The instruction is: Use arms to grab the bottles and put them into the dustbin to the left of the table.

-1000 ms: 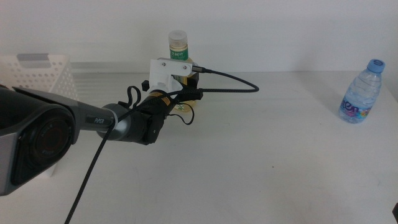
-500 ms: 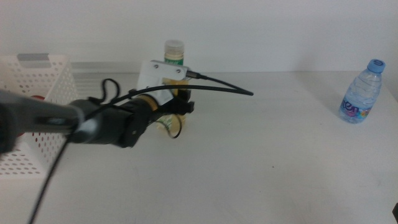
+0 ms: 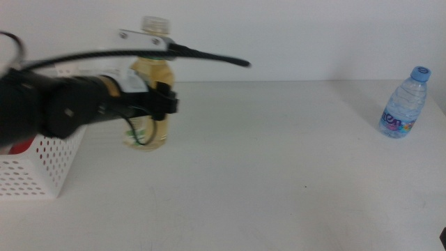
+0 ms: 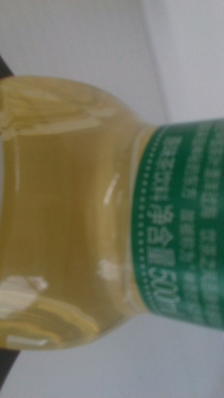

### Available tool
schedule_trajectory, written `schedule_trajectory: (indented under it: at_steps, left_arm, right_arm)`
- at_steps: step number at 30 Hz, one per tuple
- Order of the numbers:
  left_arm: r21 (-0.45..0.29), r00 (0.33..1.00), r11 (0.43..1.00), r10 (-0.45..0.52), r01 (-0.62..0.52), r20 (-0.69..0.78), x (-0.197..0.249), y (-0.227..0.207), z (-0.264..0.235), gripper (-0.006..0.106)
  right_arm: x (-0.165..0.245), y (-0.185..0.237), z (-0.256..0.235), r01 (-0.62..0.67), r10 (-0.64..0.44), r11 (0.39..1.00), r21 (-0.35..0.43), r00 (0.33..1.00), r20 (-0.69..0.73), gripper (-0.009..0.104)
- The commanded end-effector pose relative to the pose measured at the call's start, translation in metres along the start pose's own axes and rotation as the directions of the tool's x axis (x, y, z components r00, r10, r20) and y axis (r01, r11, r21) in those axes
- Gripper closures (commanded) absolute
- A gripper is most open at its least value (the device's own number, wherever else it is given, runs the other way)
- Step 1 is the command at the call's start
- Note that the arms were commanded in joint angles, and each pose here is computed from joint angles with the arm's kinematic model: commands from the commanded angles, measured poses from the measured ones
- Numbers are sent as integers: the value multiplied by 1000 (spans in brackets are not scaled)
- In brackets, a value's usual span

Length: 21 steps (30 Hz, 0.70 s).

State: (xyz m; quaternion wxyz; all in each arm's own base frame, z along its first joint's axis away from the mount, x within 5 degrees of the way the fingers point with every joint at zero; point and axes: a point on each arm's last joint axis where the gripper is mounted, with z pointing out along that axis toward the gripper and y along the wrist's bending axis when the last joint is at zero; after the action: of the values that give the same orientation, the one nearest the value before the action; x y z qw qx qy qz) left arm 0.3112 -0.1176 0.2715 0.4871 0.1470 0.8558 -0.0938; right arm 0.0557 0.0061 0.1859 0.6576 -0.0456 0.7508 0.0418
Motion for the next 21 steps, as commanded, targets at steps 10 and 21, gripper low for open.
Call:
schedule_trajectory:
  at_steps: [10,21]
  left_arm:
    - [-123,986,992,6,-27,-164,-81,57,-62,87]
    - [-217,955,976,-90,28,-283,-117,149,-88,87]
  right_arm:
    - [-11,0,-3,15,-16,1000,3,994,111,0]
    - [-11,0,-3,15,-16,1000,3,994,111,0]
